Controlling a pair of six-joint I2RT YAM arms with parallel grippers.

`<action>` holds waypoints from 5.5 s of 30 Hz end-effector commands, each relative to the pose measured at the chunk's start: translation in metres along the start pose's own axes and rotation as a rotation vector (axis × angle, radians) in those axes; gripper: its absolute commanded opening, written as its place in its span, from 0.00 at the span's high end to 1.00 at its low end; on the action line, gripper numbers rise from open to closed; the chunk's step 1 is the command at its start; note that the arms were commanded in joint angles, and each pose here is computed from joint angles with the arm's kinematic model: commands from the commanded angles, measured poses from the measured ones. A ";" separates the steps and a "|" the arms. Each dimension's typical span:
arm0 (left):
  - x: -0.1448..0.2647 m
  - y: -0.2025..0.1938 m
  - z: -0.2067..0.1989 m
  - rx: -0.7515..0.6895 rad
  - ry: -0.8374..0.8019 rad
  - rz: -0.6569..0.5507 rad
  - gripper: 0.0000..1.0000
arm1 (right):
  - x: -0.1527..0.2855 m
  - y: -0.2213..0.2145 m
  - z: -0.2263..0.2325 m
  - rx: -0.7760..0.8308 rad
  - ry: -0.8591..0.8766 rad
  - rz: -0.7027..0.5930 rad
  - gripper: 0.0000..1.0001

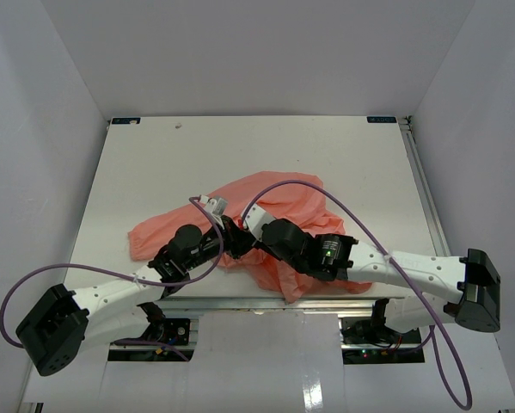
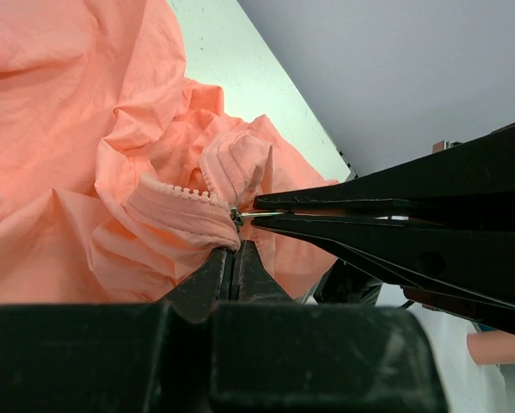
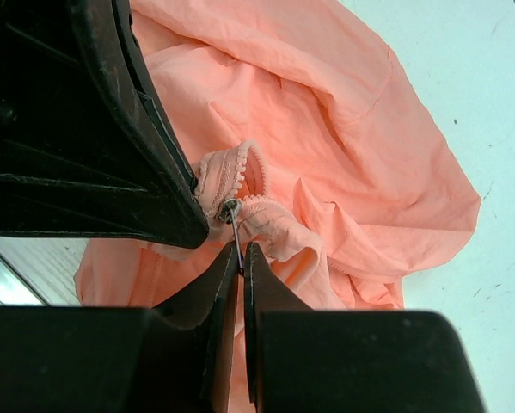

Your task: Zip up the jacket

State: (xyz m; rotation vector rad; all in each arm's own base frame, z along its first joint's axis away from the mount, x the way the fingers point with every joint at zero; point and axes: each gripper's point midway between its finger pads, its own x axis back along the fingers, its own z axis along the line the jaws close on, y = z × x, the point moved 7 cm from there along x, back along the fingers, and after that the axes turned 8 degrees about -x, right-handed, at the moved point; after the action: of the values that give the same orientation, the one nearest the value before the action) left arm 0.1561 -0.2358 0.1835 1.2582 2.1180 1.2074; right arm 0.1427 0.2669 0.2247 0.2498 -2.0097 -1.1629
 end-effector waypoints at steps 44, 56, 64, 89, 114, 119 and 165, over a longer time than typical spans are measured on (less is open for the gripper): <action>0.030 -0.049 -0.014 -0.089 -0.244 0.320 1.00 | 0.010 0.107 -0.093 0.653 -0.121 -0.275 0.92; 0.028 -0.052 -0.012 -0.091 -0.248 0.347 1.00 | 0.012 0.117 -0.100 0.754 -0.246 -0.481 0.92; 0.028 -0.053 -0.010 -0.089 -0.238 0.361 1.00 | 0.017 0.127 -0.109 0.814 -0.294 -0.458 0.92; 0.051 -0.042 -0.027 -0.244 -0.432 0.139 1.00 | 0.034 0.006 -0.032 -0.352 0.782 -0.384 0.33; 0.051 -0.048 -0.029 -0.215 -0.489 0.170 1.00 | 0.024 -0.032 -0.007 -0.228 1.025 -0.277 0.46; 0.051 -0.048 -0.029 -0.213 -0.493 0.169 1.00 | 0.019 -0.034 -0.005 -0.235 1.030 -0.252 0.44; 0.049 -0.051 -0.025 -0.187 -0.470 0.201 1.00 | 0.008 -0.021 0.000 -0.259 1.050 -0.283 0.92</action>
State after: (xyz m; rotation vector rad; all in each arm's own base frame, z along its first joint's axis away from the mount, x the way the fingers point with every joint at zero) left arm 0.0884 -0.2178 0.1549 1.5275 1.5552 1.0454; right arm 0.1294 0.2455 0.2004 0.7664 -0.9029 -1.0929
